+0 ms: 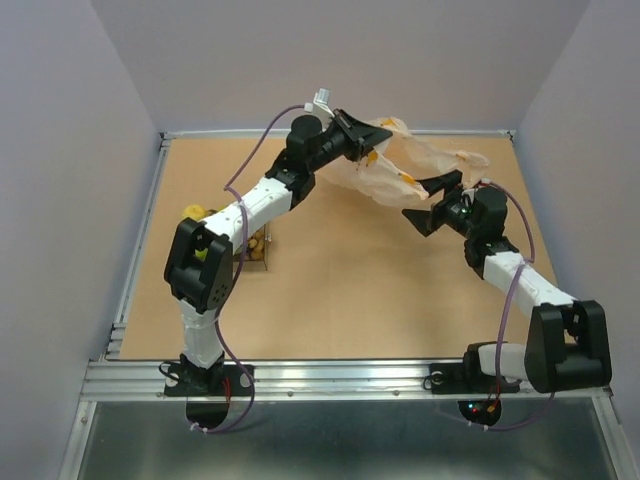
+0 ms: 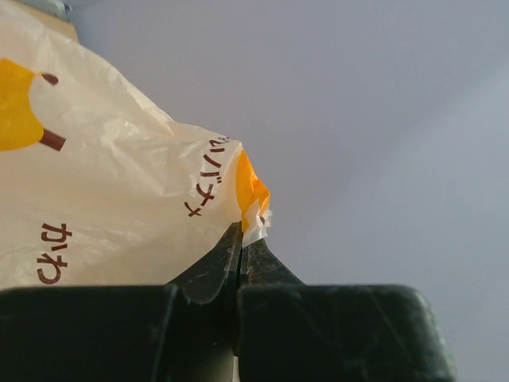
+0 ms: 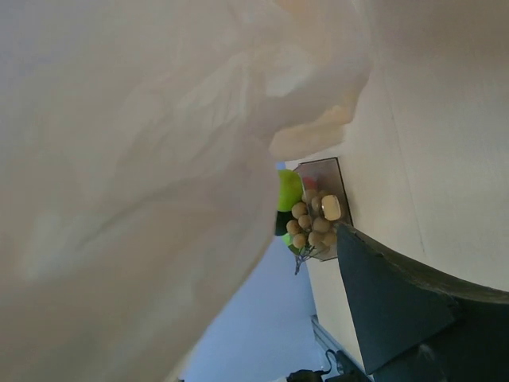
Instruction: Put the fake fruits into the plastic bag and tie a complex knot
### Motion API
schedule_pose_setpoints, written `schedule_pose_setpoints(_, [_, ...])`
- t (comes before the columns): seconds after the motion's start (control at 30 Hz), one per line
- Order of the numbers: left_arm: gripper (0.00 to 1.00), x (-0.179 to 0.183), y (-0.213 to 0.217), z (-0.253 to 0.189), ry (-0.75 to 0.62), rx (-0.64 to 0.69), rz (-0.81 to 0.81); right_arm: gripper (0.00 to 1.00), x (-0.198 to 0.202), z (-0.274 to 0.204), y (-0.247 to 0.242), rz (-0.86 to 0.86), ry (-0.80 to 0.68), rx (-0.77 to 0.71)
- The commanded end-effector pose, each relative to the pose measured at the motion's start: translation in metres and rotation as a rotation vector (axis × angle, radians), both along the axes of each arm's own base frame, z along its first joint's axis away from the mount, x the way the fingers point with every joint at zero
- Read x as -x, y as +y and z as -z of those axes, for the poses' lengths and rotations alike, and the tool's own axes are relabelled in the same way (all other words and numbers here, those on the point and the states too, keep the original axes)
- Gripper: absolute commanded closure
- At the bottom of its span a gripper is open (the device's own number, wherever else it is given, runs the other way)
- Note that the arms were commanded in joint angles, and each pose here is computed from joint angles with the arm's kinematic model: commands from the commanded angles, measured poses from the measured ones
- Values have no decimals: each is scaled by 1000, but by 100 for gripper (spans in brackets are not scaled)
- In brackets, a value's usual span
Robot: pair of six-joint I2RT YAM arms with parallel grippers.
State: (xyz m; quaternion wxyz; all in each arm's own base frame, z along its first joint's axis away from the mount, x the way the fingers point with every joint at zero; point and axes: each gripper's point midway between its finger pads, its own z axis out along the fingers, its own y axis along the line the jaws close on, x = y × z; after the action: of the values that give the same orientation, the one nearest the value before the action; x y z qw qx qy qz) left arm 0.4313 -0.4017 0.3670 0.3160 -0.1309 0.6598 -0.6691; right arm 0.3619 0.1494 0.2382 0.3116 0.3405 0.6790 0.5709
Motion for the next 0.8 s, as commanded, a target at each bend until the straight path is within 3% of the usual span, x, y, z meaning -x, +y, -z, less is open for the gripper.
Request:
schedule_pose_setpoints(0.0, [100, 43, -7, -30, -52, 81, 94, 0, -26, -57, 1, 36, -204, -29])
schedule_pose_setpoints(0.13, [100, 55, -10, -33, -55, 121, 127, 0, -30, -41, 12, 16, -179, -6])
schedule_pose_setpoints(0.23, [100, 71, -15, -40, -56, 153, 179, 12, -31, -13, 12, 18, -144, 53])
schedule_pose_setpoints(0.27, [100, 76, -13, -44, -56, 167, 190, 38, -32, -5, 10, 18, -144, 92])
schedule_pose_setpoints(0.33, [100, 80, -5, -51, -79, 179, 190, 68, -32, -3, 9, -1, -162, 128])
schedule_pose_setpoints(0.37, [100, 80, 3, -53, -86, 177, 179, 90, -34, -1, 1, -9, -192, 192])
schedule_pose_setpoints(0.4, [100, 70, 17, -51, -99, 164, 144, 100, -39, -17, -3, -21, -236, 237])
schedule_pose_setpoints(0.5, [100, 53, 52, -32, -151, 79, 66, 100, -43, -15, -50, -32, -257, 447])
schedule_pose_setpoints(0.53, [100, 37, 76, -20, -151, 29, 24, 100, -45, -35, -64, -32, -310, 496])
schedule_pose_setpoints(0.57, [100, 32, 88, 5, -86, -36, 3, 100, -42, -26, -91, -26, -292, 605])
schedule_pose_setpoints(0.7, [100, 16, 128, 69, -15, -277, -88, 100, -34, -38, -108, -86, -359, 811])
schedule_pose_setpoints(0.77, [88, 26, 124, 88, -57, -401, -34, 100, -26, -44, -100, -141, -413, 821])
